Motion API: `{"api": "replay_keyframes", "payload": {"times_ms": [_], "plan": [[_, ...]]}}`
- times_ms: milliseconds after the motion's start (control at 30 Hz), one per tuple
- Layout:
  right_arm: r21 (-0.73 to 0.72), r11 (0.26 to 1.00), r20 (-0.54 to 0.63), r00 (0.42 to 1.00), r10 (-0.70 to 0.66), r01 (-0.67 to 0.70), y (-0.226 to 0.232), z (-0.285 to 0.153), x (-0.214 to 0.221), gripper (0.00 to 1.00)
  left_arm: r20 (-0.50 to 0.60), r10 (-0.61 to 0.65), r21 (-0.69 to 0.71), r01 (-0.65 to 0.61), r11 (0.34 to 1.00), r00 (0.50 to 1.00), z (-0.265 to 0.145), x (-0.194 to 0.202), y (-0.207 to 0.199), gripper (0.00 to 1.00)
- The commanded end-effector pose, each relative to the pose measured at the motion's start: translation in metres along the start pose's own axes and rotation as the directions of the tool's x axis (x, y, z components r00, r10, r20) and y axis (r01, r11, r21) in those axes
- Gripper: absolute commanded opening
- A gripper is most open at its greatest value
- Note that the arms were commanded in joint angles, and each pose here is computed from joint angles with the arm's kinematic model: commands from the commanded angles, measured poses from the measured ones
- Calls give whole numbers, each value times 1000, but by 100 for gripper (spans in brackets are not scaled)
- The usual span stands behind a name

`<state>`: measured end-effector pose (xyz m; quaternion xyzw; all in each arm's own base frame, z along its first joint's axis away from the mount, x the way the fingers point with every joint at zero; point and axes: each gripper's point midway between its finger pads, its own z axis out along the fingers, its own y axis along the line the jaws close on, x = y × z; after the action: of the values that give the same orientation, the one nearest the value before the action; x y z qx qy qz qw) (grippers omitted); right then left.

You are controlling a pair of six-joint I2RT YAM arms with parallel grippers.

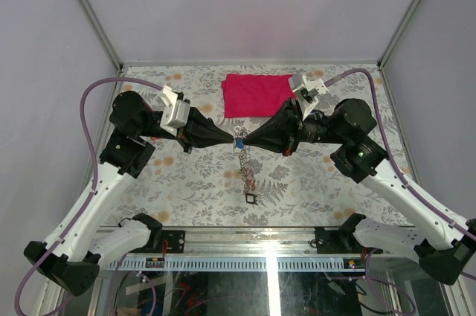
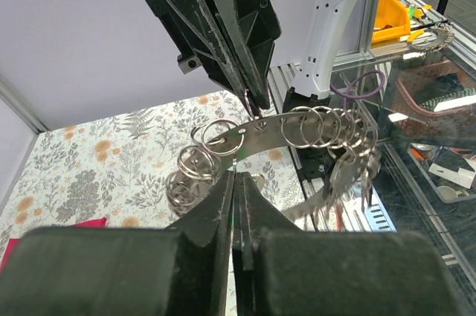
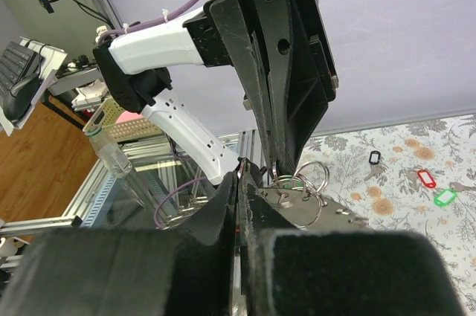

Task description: Put the keys on the keyring

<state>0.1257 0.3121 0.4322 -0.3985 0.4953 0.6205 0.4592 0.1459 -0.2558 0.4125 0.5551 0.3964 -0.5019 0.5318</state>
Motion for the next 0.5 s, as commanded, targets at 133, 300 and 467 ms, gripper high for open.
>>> {"api": "replay_keyframes", "payload": {"times_ms": [133,300,467], "plan": [[-25,999,38,998,-43,44,7,6,-18,0,12,46,-11,-46,999,999,-2,-14,0,0],[-13,999,33,999,-37,38,3,7,-16,0,12,48,-8,-48,999,999,-2,-14,0,0],[1,1000,22,999,-30,30,-1,8,-12,0,12,46,-8,-46,999,999,-2,-13,0,0]]}}
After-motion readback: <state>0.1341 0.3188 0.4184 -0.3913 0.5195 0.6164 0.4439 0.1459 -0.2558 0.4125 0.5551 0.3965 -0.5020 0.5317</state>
